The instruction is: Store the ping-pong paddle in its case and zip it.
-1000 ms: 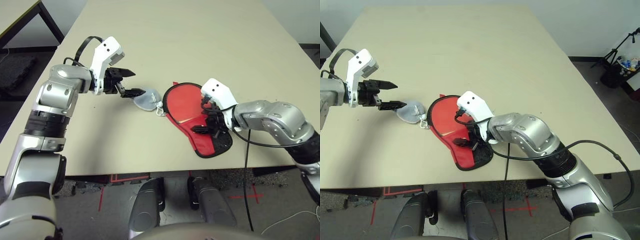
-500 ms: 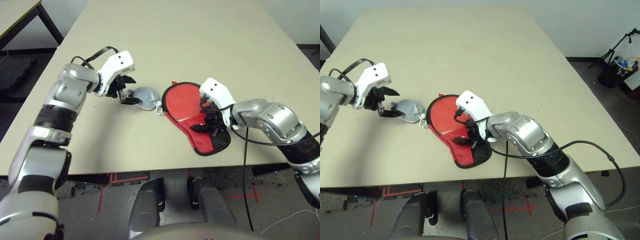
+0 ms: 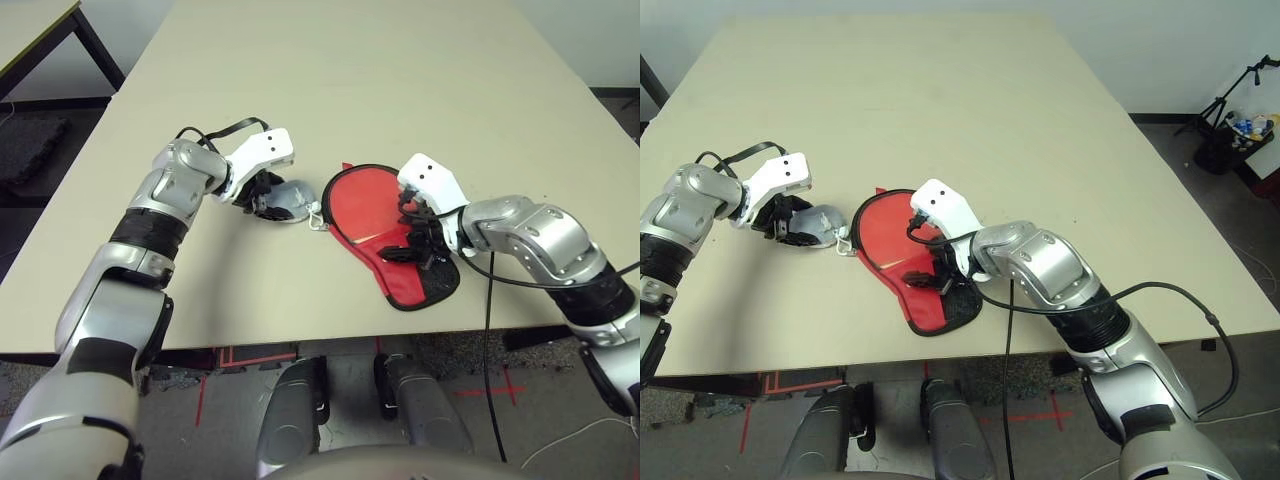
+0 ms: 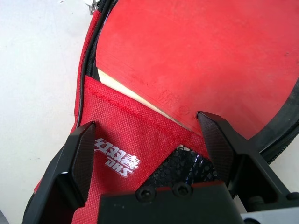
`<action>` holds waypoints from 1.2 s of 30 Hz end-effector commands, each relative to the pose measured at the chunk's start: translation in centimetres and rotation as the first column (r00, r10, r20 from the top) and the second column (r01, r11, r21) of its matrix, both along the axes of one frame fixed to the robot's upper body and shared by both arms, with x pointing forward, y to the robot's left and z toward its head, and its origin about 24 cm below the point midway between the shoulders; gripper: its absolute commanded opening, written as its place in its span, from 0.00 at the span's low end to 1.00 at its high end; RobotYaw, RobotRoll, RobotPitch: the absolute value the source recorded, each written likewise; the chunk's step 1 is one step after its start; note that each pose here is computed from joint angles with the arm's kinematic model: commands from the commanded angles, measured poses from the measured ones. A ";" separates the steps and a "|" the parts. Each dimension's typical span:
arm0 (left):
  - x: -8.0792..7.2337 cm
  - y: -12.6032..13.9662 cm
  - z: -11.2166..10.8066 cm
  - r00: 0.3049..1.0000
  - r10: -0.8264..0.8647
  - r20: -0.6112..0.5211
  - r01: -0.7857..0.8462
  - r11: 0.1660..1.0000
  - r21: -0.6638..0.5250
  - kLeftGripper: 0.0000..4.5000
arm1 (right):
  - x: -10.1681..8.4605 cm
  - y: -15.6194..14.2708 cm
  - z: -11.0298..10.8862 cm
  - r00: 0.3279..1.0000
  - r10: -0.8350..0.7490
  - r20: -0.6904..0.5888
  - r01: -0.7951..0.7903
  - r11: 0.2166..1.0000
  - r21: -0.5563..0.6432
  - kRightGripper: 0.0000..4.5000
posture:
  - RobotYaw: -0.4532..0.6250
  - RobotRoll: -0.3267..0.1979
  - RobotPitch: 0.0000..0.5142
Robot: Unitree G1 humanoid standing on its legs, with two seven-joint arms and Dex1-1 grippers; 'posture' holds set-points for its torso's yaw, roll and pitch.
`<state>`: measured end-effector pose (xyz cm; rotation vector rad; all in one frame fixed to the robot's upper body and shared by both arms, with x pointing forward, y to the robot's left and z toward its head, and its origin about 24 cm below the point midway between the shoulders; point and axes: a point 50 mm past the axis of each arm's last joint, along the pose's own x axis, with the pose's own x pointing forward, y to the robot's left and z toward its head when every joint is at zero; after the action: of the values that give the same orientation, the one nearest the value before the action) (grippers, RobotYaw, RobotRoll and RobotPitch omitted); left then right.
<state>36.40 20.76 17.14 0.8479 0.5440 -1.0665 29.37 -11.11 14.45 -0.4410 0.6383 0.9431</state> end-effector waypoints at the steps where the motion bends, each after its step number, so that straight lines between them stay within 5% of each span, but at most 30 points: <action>1: 0.2 0.4 -0.4 1.000 0.006 -0.021 -0.005 1.000 0.024 0.30 | 0.0 -0.6 -1.1 0.998 -0.032 -0.050 0.031 0.999 -0.025 1.00 | 0.35 0.62 0.33; 5: 1.2 0.7 0.1 0.997 0.053 0.048 -0.056 0.997 0.049 0.08 | -0.1 -0.7 -1.3 0.998 -0.032 -0.057 0.030 0.999 -0.029 1.00 | 0.35 0.62 0.34; 7: 1.9 0.7 0.4 0.991 0.088 0.105 -0.095 0.994 0.063 0.05 | -0.2 -0.7 -1.4 0.998 -0.032 -0.061 0.030 0.999 -0.033 1.00 | 0.35 0.62 0.34; 12: 4.1 -0.2 1.0 0.934 0.206 0.293 -0.232 0.971 0.056 0.05 | -0.4 -0.8 -1.8 0.997 -0.032 -0.063 0.029 0.998 -0.052 1.00 | 0.35 0.62 0.36; 21: 5.8 -3.4 1.3 0.833 0.291 0.471 -0.341 0.940 0.021 0.05 | -0.8 -0.7 -2.5 0.999 -0.004 -0.043 0.000 0.995 -0.100 1.00 | 0.33 0.62 0.39; 36: 6.6 -9.6 1.7 0.711 0.360 0.604 -0.370 0.922 -0.114 0.05 | -1.3 0.2 -3.5 0.998 0.028 -0.061 -0.035 0.993 -0.112 1.00 | 0.31 0.62 0.47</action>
<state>42.83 12.11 18.02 0.9933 0.1789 -0.3874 28.85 -10.87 14.07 -0.5409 0.5935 0.9415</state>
